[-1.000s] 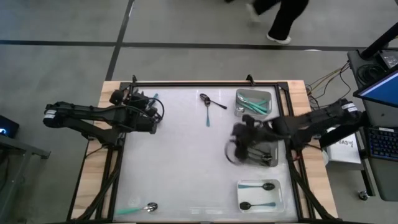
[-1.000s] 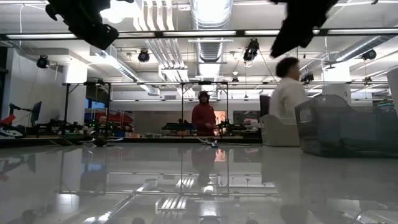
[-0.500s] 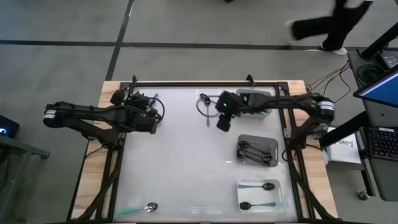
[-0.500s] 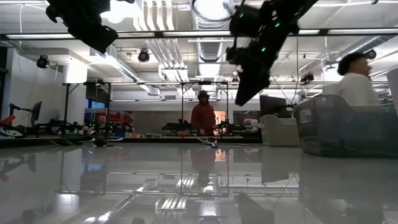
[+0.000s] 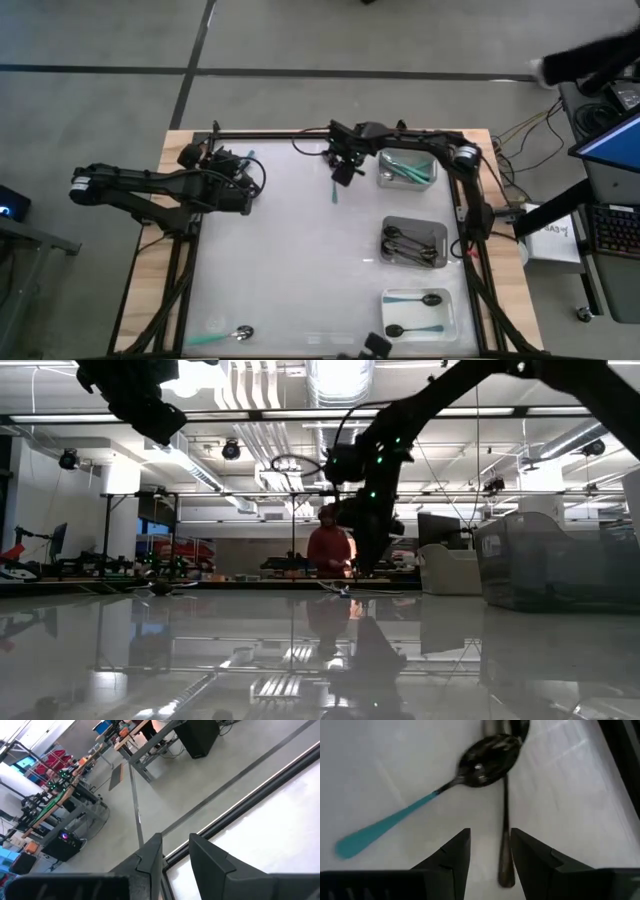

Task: Sort silverware by color (type)
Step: Put the black spoon into the black bin

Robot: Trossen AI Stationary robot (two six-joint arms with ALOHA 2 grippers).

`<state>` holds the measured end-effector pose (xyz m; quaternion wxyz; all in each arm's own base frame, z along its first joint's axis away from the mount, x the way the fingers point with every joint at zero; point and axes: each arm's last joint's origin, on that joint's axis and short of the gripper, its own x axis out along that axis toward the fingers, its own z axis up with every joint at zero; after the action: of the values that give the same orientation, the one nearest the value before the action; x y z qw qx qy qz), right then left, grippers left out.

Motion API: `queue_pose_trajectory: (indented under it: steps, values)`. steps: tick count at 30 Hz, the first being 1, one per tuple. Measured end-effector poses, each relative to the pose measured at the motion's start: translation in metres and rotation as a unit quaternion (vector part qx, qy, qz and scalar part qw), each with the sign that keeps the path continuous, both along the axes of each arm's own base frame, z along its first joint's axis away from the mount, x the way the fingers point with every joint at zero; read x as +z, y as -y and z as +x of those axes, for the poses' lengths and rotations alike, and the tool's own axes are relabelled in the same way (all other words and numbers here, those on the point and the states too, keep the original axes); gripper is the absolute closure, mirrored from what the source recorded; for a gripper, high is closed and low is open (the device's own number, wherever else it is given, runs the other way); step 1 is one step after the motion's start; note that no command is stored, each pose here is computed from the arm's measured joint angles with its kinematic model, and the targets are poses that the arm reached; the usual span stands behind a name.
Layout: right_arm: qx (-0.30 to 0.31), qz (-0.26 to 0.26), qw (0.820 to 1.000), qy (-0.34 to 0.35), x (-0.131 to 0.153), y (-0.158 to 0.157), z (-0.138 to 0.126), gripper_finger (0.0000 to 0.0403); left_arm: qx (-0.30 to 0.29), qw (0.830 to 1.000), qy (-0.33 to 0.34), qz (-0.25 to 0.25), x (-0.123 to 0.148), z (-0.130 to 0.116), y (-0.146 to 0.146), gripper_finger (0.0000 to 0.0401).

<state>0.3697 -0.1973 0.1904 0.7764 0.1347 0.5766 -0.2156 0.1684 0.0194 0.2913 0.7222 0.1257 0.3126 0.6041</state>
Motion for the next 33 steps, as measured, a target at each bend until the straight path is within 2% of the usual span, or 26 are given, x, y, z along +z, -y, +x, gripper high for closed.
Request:
queue_pose_trajectory:
  steps: [9,14,20,25,33]
  values:
    - [-0.003,0.01,1.0,-0.027,-0.024,0.025,0.016,0.0271,0.0,1.0,0.0,0.0,0.0,0.0,0.0,0.0321]
    - [0.006,0.003,1.0,-0.028,-0.027,0.031,0.023,0.0271,0.0,1.0,0.0,0.0,0.0,0.0,0.0,0.0321]
    - [0.006,0.001,1.0,-0.026,-0.026,0.037,0.021,0.0272,0.0,1.0,0.0,0.002,0.0,-0.001,0.0,0.0321]
    - [-0.003,0.004,1.0,-0.03,-0.028,0.043,0.016,0.0288,0.0,1.0,-0.002,0.004,0.001,-0.001,0.0,0.0321]
    - [0.002,0.034,0.999,-0.032,-0.034,0.041,0.012,0.0297,-0.004,1.0,-0.016,0.006,0.001,-0.001,0.0,0.0321]
